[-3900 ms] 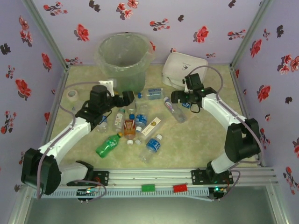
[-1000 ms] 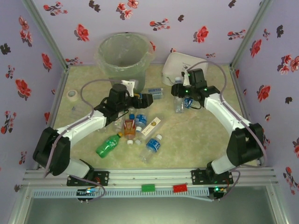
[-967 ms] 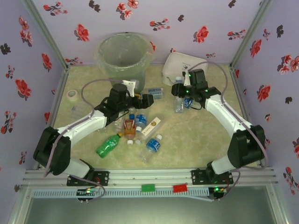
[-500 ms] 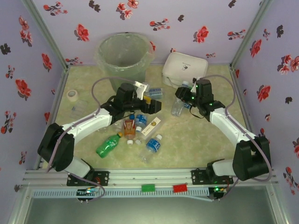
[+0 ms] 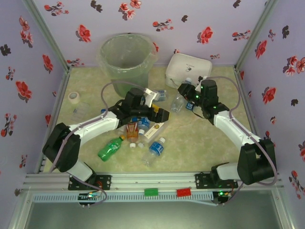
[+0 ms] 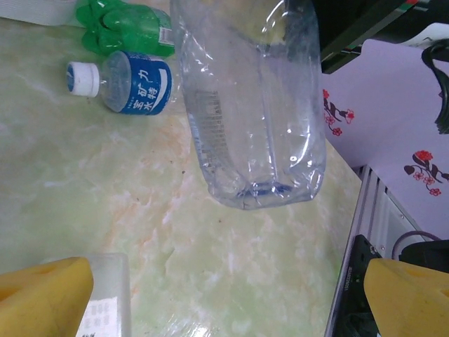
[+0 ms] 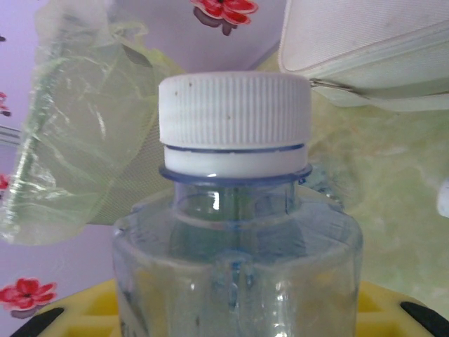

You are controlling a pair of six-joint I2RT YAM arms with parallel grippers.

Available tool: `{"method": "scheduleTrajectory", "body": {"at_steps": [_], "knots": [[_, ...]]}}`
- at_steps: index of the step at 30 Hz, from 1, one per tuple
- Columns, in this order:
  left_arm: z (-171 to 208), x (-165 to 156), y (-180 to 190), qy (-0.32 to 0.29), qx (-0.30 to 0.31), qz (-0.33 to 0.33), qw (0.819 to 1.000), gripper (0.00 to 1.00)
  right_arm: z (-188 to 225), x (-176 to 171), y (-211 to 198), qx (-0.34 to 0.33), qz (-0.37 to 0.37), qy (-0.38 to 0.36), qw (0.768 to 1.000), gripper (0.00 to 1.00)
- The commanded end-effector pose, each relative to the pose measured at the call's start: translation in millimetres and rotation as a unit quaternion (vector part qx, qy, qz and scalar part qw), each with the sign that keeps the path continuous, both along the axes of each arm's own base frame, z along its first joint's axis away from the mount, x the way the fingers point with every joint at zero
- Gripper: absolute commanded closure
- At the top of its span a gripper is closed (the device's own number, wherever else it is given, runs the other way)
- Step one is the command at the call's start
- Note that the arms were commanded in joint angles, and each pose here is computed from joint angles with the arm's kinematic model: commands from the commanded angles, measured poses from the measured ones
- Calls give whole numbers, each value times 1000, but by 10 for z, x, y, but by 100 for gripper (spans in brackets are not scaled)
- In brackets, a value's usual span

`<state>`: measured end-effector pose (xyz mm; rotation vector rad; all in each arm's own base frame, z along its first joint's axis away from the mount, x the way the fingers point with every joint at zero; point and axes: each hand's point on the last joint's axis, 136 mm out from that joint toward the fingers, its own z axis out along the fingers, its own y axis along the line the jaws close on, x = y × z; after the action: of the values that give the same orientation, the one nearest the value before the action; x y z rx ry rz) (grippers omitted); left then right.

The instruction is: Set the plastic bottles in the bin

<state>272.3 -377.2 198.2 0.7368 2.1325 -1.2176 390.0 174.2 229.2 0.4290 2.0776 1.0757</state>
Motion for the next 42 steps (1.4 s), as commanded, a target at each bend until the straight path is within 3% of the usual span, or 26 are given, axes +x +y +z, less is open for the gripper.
{"method": "scheduleTrajectory", "body": {"at_steps": [1, 9, 26, 30, 36, 42], "knots": [[201, 49, -186, -19, -28, -24, 999, 0, 277, 15, 71, 39, 8, -32, 999, 68], [196, 182, -427, -7, -36, -34, 999, 7, 318, -102, 157, 36, 16, -41, 998, 68], [184, 248, -555, 17, -54, -36, 998, 61, 316, -146, 261, 41, 18, -49, 998, 65], [187, 254, -534, 18, -54, -34, 998, 67, 334, -149, 254, 38, 17, -53, 998, 57], [168, 273, -468, 20, -53, -19, 998, 71, 476, -135, 171, 19, 5, -73, 997, 30], [126, 437, -173, 10, -36, 41, 998, 71, 760, -113, -74, -4, -18, -106, 994, 15]]}}
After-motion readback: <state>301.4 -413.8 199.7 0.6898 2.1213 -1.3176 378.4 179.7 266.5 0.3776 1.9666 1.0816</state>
